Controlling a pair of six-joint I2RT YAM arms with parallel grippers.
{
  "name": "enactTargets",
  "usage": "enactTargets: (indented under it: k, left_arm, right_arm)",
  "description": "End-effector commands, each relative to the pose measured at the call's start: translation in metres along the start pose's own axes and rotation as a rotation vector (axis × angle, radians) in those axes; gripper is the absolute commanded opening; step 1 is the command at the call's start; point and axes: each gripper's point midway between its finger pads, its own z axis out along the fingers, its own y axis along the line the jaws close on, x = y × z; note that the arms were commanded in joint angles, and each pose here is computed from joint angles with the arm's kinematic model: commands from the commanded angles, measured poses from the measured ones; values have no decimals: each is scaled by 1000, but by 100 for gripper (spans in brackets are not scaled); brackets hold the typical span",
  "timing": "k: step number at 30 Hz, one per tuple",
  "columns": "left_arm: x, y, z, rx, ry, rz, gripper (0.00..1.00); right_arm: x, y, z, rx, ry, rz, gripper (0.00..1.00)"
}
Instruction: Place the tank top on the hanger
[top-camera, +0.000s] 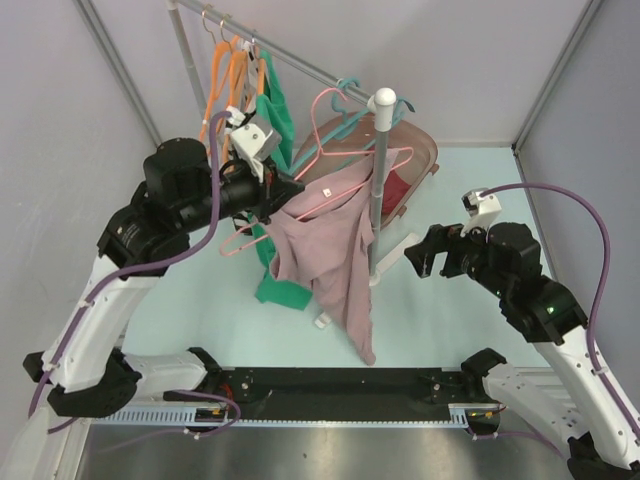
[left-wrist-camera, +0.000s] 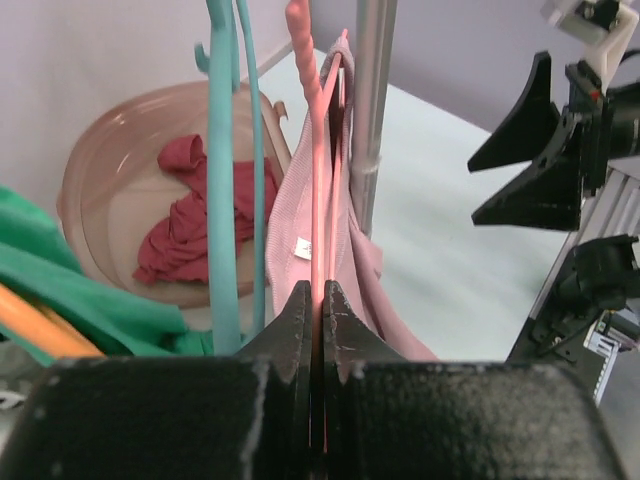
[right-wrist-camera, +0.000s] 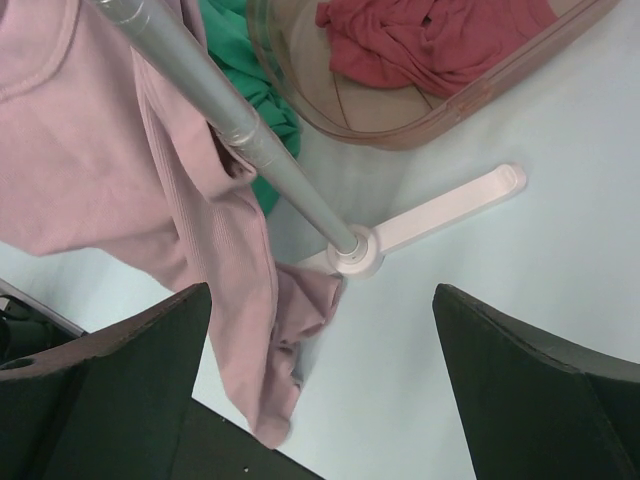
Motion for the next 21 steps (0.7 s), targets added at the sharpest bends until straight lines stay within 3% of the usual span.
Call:
enactTargets:
  k: [1,10,21]
  left_arm:
    - [-51,-2,8,29,-133,17,0]
    - [-76,11,35,-3,-141,45,0]
    - [-30,23,73,-31,7,-1,0]
  right_arm:
    - [0,1,-3,-20,-10,-17,98]
    - [0,-1,-6,-22,-14,-20,98]
    - [4,-5,-4,-16,-4,-24,98]
